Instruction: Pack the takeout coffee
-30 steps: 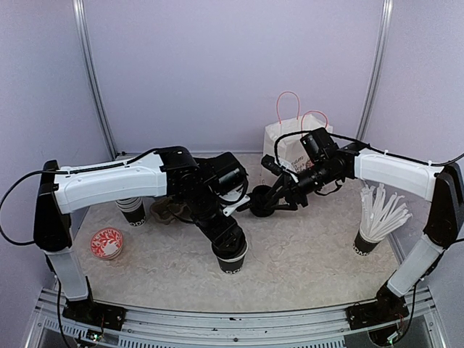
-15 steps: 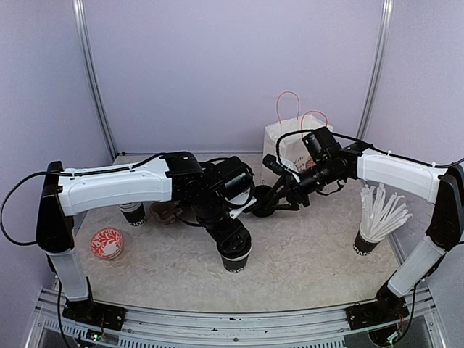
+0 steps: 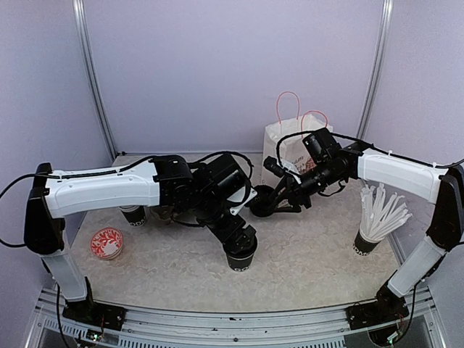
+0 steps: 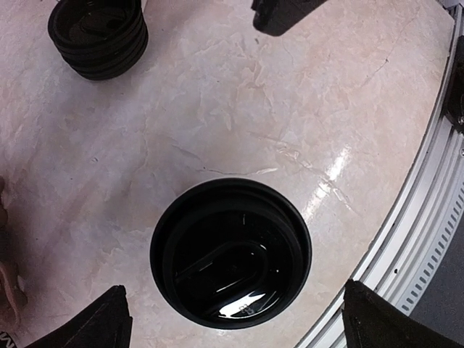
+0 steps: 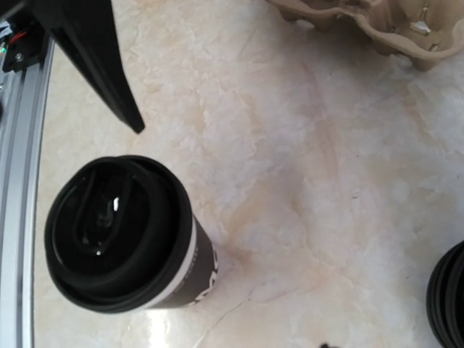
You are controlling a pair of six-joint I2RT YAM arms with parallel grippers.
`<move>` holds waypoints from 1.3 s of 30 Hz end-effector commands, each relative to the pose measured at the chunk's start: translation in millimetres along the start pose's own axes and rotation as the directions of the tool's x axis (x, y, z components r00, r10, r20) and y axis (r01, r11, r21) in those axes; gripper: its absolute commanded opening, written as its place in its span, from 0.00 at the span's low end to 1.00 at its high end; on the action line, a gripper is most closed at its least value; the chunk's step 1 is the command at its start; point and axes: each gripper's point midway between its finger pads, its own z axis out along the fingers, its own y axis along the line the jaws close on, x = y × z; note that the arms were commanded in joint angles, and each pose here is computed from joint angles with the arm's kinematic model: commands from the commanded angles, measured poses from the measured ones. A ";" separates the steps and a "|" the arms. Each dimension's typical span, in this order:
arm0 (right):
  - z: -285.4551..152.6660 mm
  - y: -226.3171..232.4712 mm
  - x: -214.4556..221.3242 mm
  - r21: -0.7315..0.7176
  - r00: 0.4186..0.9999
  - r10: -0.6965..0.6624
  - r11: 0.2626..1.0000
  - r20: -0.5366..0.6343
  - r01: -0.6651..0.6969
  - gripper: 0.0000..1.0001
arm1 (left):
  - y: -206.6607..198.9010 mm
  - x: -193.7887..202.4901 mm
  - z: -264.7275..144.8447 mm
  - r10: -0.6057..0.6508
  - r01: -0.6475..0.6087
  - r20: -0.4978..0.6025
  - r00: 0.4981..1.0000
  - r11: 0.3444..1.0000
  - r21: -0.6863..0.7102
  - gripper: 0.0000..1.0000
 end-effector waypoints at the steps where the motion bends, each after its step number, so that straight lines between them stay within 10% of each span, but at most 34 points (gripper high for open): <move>1: -3.1 0.7 -3.1 0.017 1.000 0.017 1.000 -0.002 -0.017 0.50 | 11.8 -24.1 -17.2 -0.019 0.028 0.097 0.995 0.995 -0.092 0.99; 5: -1.8 8.2 -3.4 -0.020 0.997 0.079 0.997 0.028 -0.078 0.49 | 45.6 -32.2 -43.4 -0.112 0.160 0.228 0.967 0.965 -0.206 0.99; 10: 3.2 27.6 -2.6 -0.147 0.978 0.207 0.969 0.038 -0.199 0.50 | 48.6 -42.1 -61.1 -0.297 0.305 0.396 0.869 0.951 0.044 0.91; 21: 26.1 42.8 30.9 -0.218 0.933 0.357 0.907 -0.054 -0.360 0.48 | 35.7 1.6 -13.4 -0.552 0.512 0.247 0.796 0.832 0.212 0.74; 39: 61.1 54.0 42.7 -0.313 0.901 0.411 0.845 -0.140 -0.434 0.47 | 27.0 27.5 28.5 -0.556 0.534 0.093 0.826 0.825 0.187 0.68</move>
